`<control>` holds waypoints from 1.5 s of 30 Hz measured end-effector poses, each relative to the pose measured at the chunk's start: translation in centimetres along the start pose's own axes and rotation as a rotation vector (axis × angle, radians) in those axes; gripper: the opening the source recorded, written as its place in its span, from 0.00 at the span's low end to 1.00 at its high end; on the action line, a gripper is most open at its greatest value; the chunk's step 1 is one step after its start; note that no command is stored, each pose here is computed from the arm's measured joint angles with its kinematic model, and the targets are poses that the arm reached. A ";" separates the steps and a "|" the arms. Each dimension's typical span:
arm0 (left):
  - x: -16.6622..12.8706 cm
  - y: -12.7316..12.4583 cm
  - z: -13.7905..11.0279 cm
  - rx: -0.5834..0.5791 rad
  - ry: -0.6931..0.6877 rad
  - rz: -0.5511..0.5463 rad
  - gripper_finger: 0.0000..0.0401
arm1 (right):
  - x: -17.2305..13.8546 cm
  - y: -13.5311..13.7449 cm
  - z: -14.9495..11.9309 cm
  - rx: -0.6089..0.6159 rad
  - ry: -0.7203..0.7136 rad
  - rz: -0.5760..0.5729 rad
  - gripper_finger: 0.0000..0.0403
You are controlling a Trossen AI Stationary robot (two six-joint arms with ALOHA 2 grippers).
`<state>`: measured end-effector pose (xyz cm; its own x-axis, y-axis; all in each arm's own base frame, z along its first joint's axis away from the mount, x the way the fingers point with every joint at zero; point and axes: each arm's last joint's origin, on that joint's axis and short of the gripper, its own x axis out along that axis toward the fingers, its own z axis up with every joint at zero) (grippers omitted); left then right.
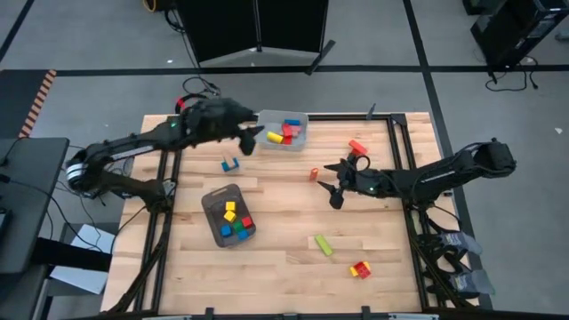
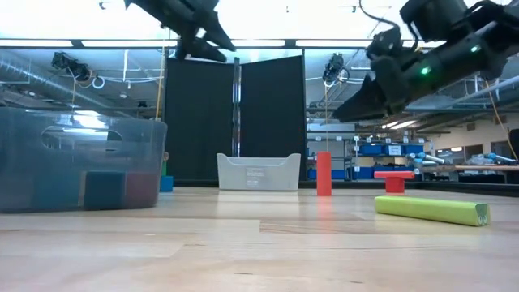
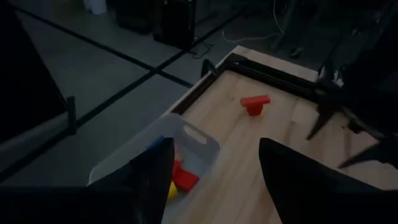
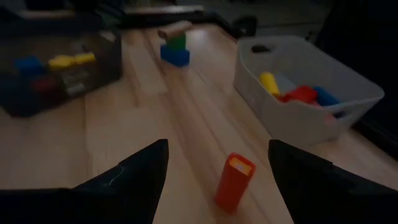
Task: Sort blocks by size
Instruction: Put the orange rectangular block into the gray bin
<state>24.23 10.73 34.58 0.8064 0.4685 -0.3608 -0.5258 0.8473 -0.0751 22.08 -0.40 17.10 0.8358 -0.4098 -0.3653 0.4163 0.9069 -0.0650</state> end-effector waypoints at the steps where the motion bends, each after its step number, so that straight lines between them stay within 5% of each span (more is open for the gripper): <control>1: -0.7 -0.2 -0.5 -0.005 -0.004 0.000 0.60 | 0.3 -0.1 0.0 0.000 0.009 0.005 0.72; 9: -5.0 -0.3 -5.2 -0.082 -0.131 -0.005 0.59 | 3.1 -0.2 -0.9 0.002 0.075 -0.053 0.72; 18: -6.2 0.4 -9.4 -0.162 -0.154 -0.030 0.59 | 4.4 0.3 -0.9 0.098 0.023 -0.170 0.72; 21: -6.0 0.4 -10.1 -0.167 -0.133 -0.034 0.59 | 4.4 1.3 -0.7 0.130 -0.027 -0.119 0.72; 27: -5.8 -0.2 -11.2 -0.152 -0.100 -0.065 0.59 | 3.4 4.5 1.0 0.072 -0.055 0.177 0.71; 33: -5.7 -0.3 -11.6 -0.138 -0.091 -0.068 0.59 | 2.4 8.3 2.6 -0.135 0.201 0.275 0.70; 37: -5.7 -0.3 -11.6 -0.137 -0.093 -0.068 0.59 | 1.0 9.2 3.9 -0.255 0.408 0.201 0.70; 45: -5.7 -0.3 -11.7 -0.130 -0.083 -0.077 0.59 | -0.7 9.3 3.2 -0.225 0.593 0.184 0.73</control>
<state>16.65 4.88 25.77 0.8624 0.4270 -0.2718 -0.4879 0.8444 -0.2213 26.50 8.02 19.73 0.5206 -0.1813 -0.8343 0.1467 0.9817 -0.1217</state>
